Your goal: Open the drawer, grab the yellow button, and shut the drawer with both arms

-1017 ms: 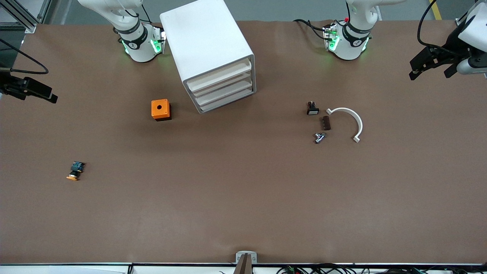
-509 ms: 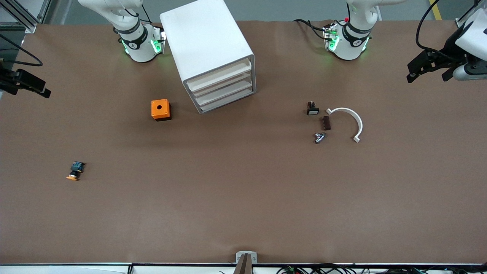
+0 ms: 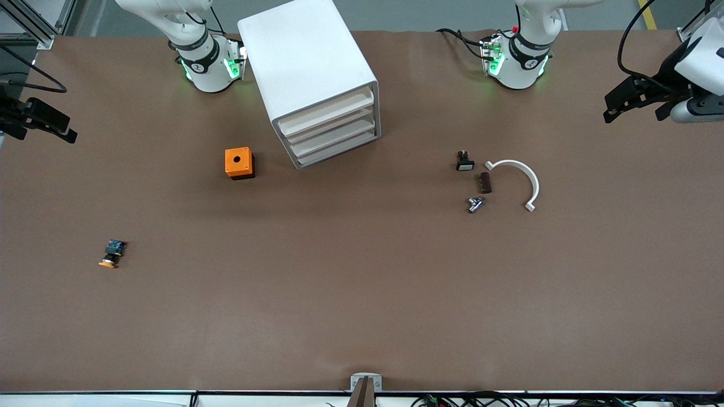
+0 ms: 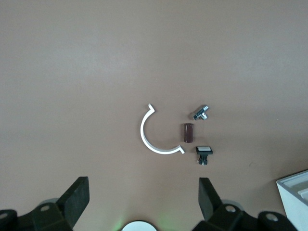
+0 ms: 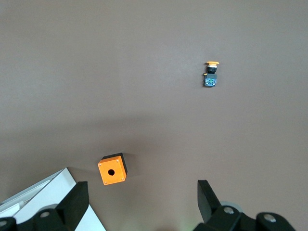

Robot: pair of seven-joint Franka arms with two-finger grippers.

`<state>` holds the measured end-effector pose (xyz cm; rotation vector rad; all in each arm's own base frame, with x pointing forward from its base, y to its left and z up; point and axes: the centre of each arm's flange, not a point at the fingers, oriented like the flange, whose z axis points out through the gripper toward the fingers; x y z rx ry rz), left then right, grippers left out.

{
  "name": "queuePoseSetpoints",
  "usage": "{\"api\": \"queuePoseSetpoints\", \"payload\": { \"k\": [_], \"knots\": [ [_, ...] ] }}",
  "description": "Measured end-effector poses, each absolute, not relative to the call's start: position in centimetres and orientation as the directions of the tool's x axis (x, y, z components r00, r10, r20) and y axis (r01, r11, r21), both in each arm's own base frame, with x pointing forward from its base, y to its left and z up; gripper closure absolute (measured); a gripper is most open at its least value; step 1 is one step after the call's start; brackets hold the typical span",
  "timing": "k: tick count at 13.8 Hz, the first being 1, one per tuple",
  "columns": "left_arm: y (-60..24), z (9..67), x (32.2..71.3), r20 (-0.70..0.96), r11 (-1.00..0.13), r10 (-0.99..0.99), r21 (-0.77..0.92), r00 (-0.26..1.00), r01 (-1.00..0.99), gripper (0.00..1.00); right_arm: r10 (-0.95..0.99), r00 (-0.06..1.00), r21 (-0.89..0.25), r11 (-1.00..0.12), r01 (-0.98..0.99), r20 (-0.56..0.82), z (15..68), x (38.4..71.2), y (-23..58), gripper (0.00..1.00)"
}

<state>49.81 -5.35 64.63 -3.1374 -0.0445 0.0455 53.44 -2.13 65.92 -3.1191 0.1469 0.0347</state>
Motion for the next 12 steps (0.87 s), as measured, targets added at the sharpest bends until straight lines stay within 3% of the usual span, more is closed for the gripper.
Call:
{"api": "queuePoseSetpoints", "payload": {
  "k": [12],
  "knots": [
    [-4.88,65.49,49.87,-0.007,-0.999,-0.008,-0.042,1.0,-0.009,0.0,-0.069,0.998,-0.021,-0.997,-0.068,0.007,66.25,52.55,-2.19,0.0]
  ]
}}
